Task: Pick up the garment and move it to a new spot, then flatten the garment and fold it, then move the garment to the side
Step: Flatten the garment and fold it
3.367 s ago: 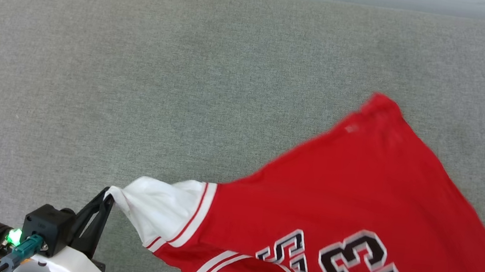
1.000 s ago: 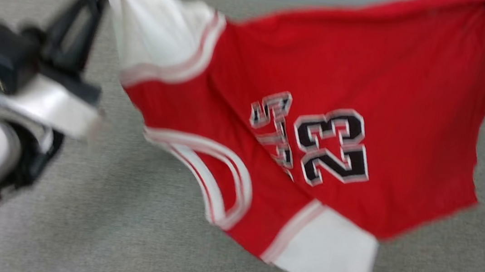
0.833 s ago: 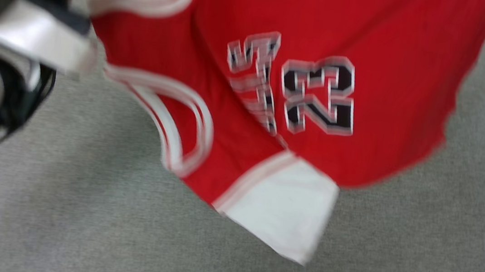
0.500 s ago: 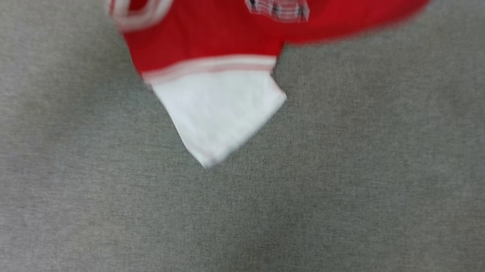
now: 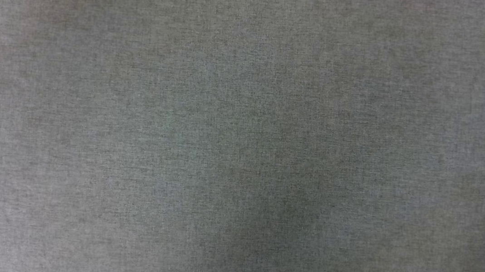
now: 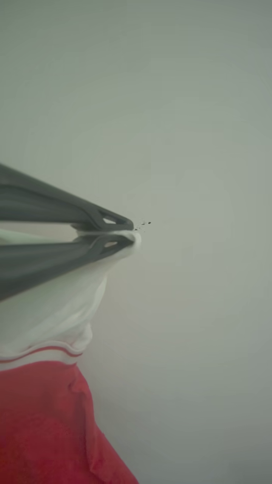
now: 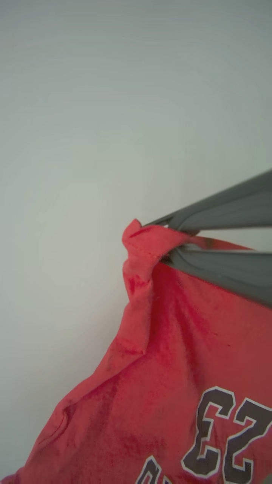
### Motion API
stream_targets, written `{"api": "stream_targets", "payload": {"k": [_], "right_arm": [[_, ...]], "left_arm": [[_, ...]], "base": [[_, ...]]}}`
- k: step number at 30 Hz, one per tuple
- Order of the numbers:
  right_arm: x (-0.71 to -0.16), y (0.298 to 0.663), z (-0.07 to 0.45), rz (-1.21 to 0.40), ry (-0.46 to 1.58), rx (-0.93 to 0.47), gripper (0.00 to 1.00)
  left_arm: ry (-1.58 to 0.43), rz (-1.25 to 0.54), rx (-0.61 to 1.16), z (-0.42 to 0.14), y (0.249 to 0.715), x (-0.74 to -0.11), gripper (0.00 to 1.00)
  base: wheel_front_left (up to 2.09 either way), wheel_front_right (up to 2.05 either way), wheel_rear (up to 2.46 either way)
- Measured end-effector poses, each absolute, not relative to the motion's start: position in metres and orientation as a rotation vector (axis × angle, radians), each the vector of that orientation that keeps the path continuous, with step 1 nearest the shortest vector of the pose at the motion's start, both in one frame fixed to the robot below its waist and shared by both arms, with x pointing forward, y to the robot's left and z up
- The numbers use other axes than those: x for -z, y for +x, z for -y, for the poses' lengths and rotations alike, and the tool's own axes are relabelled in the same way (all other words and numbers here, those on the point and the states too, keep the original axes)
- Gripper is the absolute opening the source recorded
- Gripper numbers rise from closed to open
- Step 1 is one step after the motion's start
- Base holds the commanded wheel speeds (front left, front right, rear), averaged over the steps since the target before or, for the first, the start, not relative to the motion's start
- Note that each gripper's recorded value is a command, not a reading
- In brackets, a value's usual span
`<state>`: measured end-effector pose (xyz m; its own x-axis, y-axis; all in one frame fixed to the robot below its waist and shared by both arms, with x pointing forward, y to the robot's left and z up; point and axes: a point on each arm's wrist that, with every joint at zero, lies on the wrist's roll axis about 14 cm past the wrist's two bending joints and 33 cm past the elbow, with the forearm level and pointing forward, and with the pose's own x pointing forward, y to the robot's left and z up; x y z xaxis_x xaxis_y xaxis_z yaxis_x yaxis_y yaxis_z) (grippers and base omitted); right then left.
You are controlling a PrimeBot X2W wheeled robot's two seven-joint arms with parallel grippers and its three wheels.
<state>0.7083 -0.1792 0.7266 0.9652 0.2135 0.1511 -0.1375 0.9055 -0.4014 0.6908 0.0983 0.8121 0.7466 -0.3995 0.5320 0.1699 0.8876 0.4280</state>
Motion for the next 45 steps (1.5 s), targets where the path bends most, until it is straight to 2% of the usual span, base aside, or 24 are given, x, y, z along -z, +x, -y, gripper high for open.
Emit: {"api": "stream_targets", "payload": {"k": [8, 17, 25, 32, 45], "right_arm": [[-0.634, 0.712, 0.164, 0.025, -0.358, -0.258, 0.00], [-0.541, 0.668, 0.145, -0.148, -0.321, -0.368, 0.00], [-0.493, 0.596, 0.151, -0.265, -0.287, -0.438, 0.00], [-0.461, 0.520, 0.169, -0.382, -0.276, -0.464, 0.00], [-0.421, 0.399, 0.210, -0.544, -0.171, -0.404, 0.00]], "left_arm": [[0.337, 0.447, 0.359, -0.111, 0.712, -0.714, 0.00], [0.254, 0.212, 0.405, -0.126, 0.676, -0.595, 0.00], [0.191, 0.054, 0.418, -0.133, 0.582, -0.522, 0.00], [0.126, -0.087, 0.403, -0.138, 0.485, -0.489, 0.00], [0.005, -0.383, 0.363, -0.140, 0.333, -0.441, 0.00]], "base": [[0.00, 0.00, 0.00], [0.00, 0.00, 0.00], [0.00, 0.00, 0.00], [0.00, 0.00, 0.00], [0.00, 0.00, 0.00]]}}
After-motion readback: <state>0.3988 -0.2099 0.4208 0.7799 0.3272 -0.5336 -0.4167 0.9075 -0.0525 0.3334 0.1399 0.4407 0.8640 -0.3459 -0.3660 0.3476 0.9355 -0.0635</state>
